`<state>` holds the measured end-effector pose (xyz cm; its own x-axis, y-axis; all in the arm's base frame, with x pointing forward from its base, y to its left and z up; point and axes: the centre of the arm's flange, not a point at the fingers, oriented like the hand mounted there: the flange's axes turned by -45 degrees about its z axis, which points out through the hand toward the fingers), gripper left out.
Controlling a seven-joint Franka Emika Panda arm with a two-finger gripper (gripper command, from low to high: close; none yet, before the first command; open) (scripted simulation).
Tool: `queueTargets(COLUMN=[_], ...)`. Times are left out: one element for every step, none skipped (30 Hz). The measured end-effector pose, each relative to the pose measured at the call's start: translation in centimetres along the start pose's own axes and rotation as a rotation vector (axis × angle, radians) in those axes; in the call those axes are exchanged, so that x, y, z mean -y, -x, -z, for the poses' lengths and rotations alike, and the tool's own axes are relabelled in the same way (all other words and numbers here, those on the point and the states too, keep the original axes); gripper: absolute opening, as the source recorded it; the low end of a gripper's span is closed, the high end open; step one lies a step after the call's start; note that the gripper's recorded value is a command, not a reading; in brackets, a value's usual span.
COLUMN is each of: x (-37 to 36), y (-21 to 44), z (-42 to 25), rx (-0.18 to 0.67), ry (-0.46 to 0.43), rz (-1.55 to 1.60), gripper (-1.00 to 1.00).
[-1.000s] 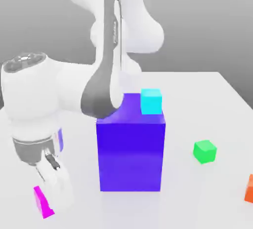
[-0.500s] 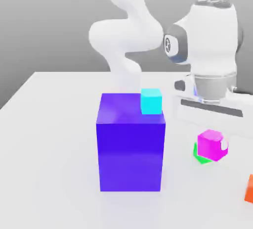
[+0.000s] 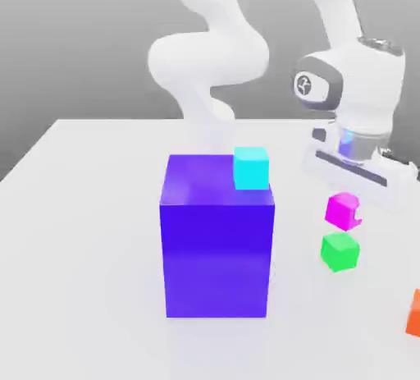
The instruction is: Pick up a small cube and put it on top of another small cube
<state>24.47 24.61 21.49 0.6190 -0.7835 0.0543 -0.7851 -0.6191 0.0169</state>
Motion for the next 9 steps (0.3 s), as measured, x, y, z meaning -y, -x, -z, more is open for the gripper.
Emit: queueTargets(x=[0.0,0.0,0.0,0.0,0.0,0.0,0.0,-0.1,-0.2], y=[0.0,0.0,0.0,0.0,0.0,0.1,0.1,0.4,0.6], z=[-0.4,-0.9,-1.3,-1.7,-2.1,-2.5,-2.9,-3.2,-3.5], rx=[-0.003,-0.003,-0.003,0.000,0.004,0.010,0.018,0.027,0.038], ry=[0.001,0.001,0.000,-0.001,-0.002,-0.004,-0.007,-0.010,-0.014], rz=[0.000,0.000,-0.001,-0.002,-0.002,-0.003,-0.003,0.003,0.004], gripper=[-1.00,-1.00,-1.00,-1.00,-1.00,-1.00,-1.00,-1.00,-1.00])
